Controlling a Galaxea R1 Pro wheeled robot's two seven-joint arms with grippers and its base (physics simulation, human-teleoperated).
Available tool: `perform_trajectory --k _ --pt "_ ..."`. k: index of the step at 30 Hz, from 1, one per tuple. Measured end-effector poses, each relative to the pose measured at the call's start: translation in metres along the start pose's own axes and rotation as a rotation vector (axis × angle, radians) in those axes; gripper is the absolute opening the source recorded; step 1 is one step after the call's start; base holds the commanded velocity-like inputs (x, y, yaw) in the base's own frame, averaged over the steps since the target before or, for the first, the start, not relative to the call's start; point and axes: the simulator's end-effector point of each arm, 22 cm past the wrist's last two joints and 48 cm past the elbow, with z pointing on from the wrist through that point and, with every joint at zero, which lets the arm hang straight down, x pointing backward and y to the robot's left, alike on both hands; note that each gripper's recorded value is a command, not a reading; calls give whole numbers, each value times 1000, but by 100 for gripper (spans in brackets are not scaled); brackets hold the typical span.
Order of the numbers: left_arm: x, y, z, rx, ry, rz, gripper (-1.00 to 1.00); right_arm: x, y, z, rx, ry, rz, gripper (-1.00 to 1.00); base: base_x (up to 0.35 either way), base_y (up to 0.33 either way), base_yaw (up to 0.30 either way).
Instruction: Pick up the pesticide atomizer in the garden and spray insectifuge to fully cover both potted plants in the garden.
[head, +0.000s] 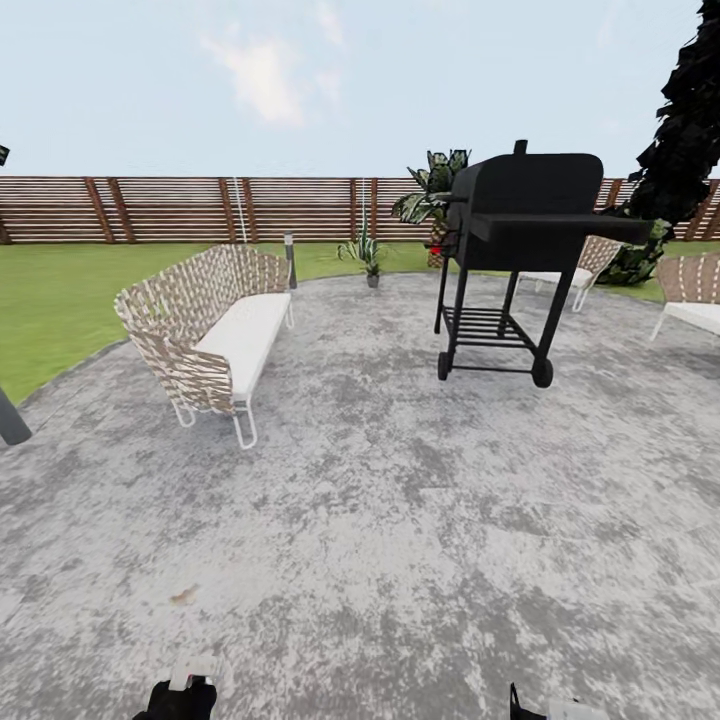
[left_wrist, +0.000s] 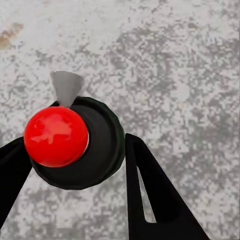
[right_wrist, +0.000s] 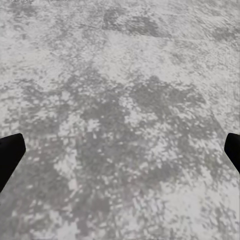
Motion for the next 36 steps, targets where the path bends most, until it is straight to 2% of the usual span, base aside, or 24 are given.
perform_trajectory --k 36 --pt "0 0 0 0 0 0 -100 0 0 0 0 0 0 100 339 0 12"
